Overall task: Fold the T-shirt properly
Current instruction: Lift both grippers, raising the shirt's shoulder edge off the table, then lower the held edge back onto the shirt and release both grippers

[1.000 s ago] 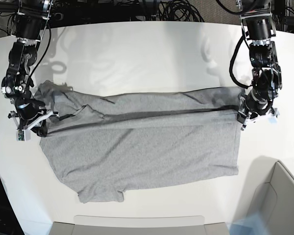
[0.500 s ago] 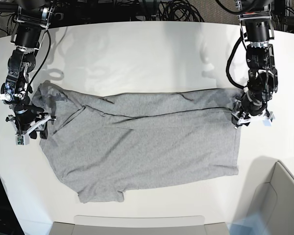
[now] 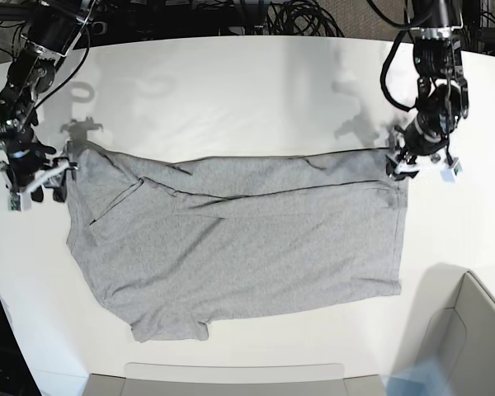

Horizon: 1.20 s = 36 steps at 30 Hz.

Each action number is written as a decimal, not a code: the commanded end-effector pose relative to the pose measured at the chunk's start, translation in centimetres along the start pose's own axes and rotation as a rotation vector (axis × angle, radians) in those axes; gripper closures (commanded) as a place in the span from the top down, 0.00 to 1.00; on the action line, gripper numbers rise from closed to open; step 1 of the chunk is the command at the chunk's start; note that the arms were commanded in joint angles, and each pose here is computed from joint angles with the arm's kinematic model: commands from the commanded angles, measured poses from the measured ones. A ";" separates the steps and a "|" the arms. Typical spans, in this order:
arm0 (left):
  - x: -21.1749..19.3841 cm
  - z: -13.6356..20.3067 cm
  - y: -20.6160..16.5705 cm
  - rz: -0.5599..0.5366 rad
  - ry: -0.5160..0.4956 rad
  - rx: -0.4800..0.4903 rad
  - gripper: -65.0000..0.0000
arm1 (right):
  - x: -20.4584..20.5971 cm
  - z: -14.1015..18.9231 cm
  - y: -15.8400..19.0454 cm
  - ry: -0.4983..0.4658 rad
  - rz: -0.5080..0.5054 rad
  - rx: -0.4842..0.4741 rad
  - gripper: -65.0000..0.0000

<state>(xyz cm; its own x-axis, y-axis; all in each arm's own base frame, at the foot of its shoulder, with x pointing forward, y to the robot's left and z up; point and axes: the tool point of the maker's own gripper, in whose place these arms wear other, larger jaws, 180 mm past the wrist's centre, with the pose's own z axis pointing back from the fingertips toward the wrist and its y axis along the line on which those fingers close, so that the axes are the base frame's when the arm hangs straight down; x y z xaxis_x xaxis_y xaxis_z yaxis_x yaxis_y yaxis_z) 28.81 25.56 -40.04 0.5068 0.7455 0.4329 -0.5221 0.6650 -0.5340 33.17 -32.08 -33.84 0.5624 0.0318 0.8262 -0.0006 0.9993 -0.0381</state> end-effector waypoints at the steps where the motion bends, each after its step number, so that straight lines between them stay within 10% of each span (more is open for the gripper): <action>1: 1.2 0.5 -0.6 -0.009 -0.017 -0.023 0.32 | 1.4 0.4 -1.0 -0.049 0.010 -0.004 0.47; 36: 0.2 -0.5 2.3 -0.058 0.112 0.067 0.35 | -4.1 -0.7 0.4 0.092 -0.001 0.062 0.43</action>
<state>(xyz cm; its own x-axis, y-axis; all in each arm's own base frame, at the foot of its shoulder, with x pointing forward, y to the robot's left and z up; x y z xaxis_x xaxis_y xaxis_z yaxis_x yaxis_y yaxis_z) 27.86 27.15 -42.07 0.6014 0.7042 0.3774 -0.5379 0.7062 -0.4605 30.56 -31.57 -39.05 0.6722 0.0152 0.7402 -0.0370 0.9992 0.0131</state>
